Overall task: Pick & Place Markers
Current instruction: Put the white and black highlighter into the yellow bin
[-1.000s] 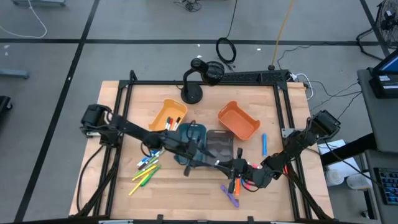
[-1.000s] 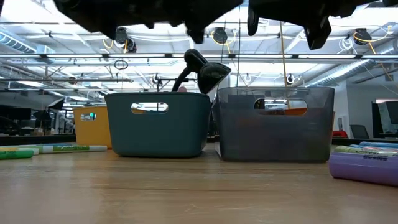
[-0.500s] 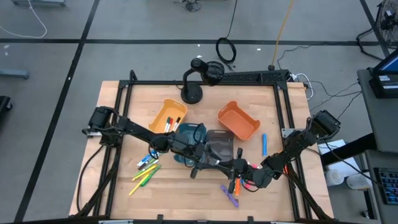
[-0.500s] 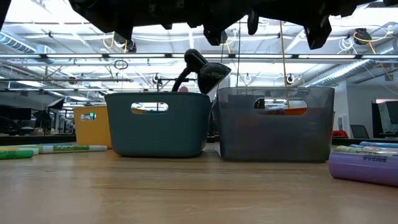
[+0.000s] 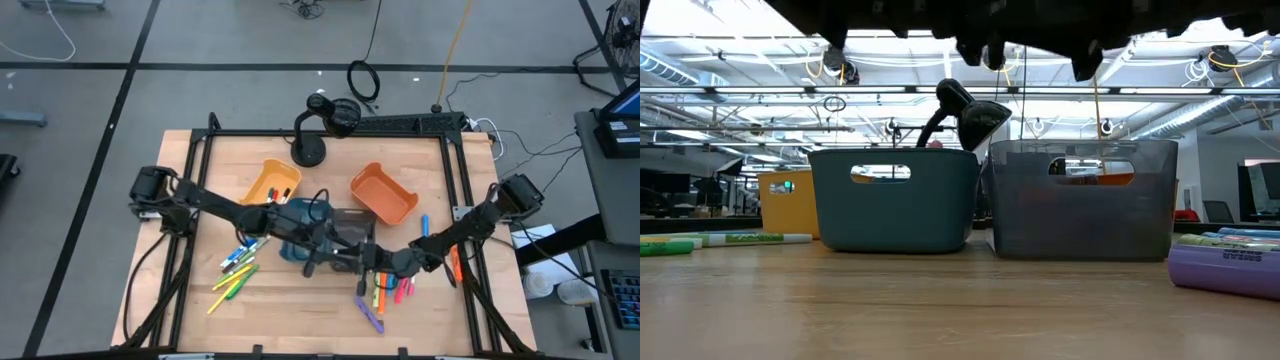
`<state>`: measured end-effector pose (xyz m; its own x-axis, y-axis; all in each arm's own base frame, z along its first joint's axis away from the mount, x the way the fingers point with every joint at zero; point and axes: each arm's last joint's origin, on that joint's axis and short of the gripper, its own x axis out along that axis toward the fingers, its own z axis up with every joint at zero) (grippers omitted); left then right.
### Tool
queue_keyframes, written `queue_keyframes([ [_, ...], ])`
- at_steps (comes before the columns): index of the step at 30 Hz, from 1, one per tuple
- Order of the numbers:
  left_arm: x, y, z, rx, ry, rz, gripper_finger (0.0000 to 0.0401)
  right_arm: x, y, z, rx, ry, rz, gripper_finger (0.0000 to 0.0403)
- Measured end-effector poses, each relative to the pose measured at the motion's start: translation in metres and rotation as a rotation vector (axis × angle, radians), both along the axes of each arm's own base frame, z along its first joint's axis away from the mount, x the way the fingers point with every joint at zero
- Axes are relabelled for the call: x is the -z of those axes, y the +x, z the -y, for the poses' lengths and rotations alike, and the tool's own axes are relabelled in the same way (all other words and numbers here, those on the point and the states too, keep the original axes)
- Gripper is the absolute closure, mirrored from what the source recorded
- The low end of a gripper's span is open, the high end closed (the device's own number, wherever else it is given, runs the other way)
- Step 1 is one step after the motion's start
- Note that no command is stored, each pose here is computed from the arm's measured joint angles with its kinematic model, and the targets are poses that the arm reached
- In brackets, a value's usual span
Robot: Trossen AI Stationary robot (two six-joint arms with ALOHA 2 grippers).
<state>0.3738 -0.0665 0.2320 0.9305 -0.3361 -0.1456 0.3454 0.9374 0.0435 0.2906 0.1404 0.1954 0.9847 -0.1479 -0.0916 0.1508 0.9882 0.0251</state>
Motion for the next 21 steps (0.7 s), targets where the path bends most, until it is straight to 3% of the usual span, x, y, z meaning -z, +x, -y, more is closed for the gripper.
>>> queue_keyframes([
  [5, -0.011, -0.012, -0.013, -0.016, 0.008, -0.096, 0.0231, -0.003, 0.0, 0.0, 0.007, -0.054, 0.018, 0.0381],
  [17, -0.017, -0.011, -0.011, 0.028, -0.006, -0.034, 0.0232, -0.008, 0.0, -0.001, -0.002, -0.061, 0.061, 0.0381],
  [21, -0.018, -0.012, -0.009, 0.032, 0.001, -0.023, 0.0265, -0.008, 0.0, -0.001, -0.005, -0.064, 0.056, 0.0381],
])
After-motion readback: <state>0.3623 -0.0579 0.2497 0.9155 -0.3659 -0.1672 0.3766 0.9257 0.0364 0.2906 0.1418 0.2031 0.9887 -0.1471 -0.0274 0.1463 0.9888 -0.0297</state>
